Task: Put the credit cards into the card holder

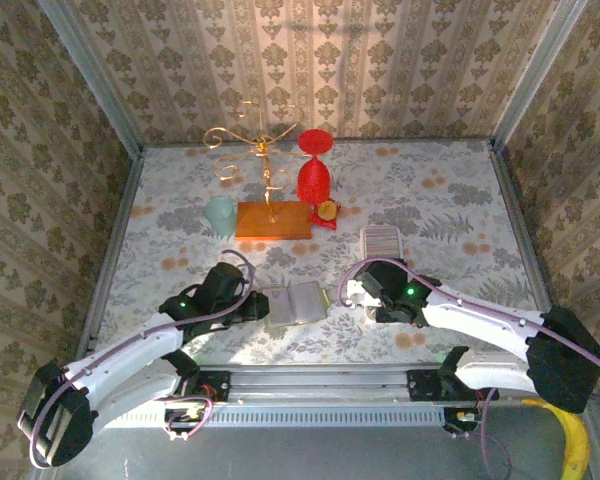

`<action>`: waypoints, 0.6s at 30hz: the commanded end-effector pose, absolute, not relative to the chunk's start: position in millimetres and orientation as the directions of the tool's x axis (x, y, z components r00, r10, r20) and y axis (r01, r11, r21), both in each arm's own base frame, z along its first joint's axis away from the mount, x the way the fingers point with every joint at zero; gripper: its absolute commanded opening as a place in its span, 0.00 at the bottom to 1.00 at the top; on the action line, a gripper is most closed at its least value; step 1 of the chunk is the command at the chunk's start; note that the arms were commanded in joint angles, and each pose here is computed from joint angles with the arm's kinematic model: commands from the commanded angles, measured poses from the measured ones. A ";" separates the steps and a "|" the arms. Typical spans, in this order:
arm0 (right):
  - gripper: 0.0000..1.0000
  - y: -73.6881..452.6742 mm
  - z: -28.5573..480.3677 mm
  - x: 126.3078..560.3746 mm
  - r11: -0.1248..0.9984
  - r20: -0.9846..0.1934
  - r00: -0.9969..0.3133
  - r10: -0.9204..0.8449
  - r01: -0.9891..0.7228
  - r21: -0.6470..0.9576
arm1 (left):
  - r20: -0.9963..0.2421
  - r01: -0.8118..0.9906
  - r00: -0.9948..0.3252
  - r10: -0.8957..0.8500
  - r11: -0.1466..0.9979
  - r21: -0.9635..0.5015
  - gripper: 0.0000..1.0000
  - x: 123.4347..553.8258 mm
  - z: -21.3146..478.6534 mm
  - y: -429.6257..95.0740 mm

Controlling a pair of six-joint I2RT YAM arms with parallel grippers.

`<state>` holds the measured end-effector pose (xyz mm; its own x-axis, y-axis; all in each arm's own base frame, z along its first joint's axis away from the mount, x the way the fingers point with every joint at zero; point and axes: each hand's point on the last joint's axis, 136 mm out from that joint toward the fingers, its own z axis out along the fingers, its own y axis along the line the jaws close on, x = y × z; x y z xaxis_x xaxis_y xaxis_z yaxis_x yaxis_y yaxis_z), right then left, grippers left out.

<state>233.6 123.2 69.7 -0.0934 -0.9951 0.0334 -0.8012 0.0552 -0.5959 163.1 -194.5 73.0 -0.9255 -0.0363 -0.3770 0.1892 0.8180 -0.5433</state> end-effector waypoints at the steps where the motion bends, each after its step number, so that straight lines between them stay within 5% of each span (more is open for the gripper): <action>1: 0.93 129.1 70.7 238.5 0.054 0.028 -0.089 -0.996 -0.796 -0.603 | -0.387 0.200 -0.921 -0.036 0.810 -0.552 0.23 162.6 74.0 -193.9; 10: 0.54 126.9 87.7 230.6 0.068 -0.018 -0.072 -0.997 -0.787 -0.613 | -0.383 0.190 -0.922 -0.048 0.806 -0.560 0.20 160.7 73.2 -192.1; 18: 0.40 123.6 85.1 217.5 0.068 -0.029 -0.063 -0.998 -0.817 -0.573 | -0.378 0.185 -0.924 -0.055 0.801 -0.569 0.17 160.2 73.0 -193.2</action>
